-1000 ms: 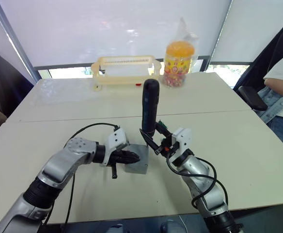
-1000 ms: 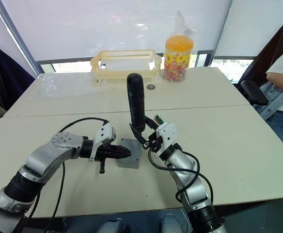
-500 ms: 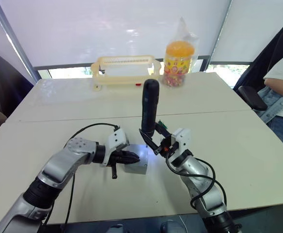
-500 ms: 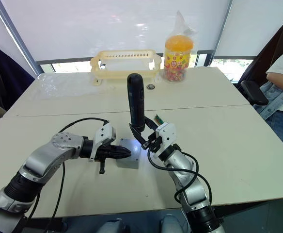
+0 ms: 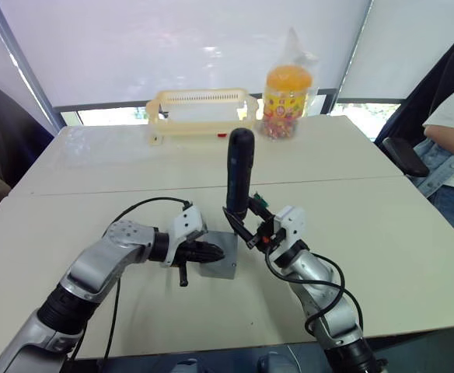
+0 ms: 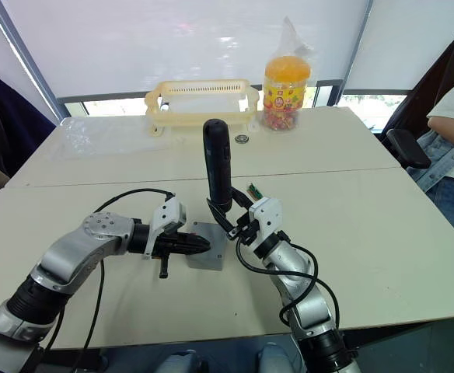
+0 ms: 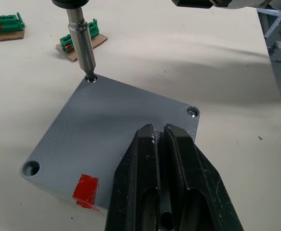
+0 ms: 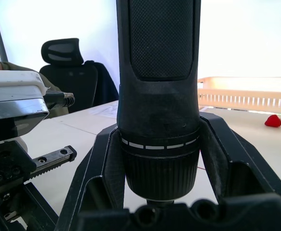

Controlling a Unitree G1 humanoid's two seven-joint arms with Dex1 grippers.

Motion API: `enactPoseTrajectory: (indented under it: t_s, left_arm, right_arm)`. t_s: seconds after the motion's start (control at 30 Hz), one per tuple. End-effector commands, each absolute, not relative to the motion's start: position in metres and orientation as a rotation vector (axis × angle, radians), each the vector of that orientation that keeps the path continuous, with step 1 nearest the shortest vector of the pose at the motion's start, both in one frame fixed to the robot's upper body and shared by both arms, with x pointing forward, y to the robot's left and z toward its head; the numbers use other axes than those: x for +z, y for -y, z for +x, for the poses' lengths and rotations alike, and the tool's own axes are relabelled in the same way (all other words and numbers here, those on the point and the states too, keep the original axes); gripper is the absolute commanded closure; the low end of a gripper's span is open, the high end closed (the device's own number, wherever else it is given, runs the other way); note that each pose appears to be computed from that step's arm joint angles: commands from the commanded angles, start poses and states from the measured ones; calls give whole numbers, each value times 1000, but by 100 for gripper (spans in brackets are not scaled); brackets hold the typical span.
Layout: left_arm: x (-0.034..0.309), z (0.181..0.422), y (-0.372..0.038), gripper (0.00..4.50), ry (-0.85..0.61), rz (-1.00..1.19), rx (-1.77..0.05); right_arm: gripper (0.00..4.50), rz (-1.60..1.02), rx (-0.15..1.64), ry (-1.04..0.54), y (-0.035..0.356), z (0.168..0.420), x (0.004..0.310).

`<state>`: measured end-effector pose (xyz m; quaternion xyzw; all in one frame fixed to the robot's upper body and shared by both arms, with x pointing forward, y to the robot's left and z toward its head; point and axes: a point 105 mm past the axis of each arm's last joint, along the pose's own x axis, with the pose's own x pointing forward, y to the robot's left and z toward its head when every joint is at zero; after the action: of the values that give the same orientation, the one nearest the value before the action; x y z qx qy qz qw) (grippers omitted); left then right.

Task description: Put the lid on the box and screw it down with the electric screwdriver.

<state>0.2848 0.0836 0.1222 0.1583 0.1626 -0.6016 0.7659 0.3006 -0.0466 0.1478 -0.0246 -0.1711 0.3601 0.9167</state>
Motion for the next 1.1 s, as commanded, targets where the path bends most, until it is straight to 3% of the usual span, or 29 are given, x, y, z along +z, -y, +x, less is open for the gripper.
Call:
enactPoseTrajectory:
  t_s: [0.03, 0.17, 0.33, 0.5, 0.73, 0.87, 0.97, 1.1]
  left_arm:
    - [115, 283, -88, 419, -389, 350, -1292]
    - [115, 284, -88, 419, -389, 349, -1292]
    - [107, 286, -87, 419, -404, 346, -1291]
    - [93, 286, -86, 419, -449, 313, -1293]
    - [88, 287, -87, 419, -451, 304, -1293]
    - [102, 291, -87, 419, -376, 289, -1281]
    - [131, 290, -89, 419, -301, 265, -1288]
    - [159, 276, -90, 419, -241, 408, -1357]
  right_arm:
    - [269, -74, 731, 157, 51, 303, 99]
    - [269, -85, 718, 194, 53, 305, 110]
    - [269, -71, 692, 360, 57, 305, 172]
    - [269, -49, 750, 484, 50, 284, 229]
    - [269, 21, 691, 533, 72, 283, 274]
    - [269, 161, 633, 402, 106, 297, 276]
    - [269, 140, 624, 119, 140, 306, 250]
    - [269, -5, 624, -291, 176, 289, 211]
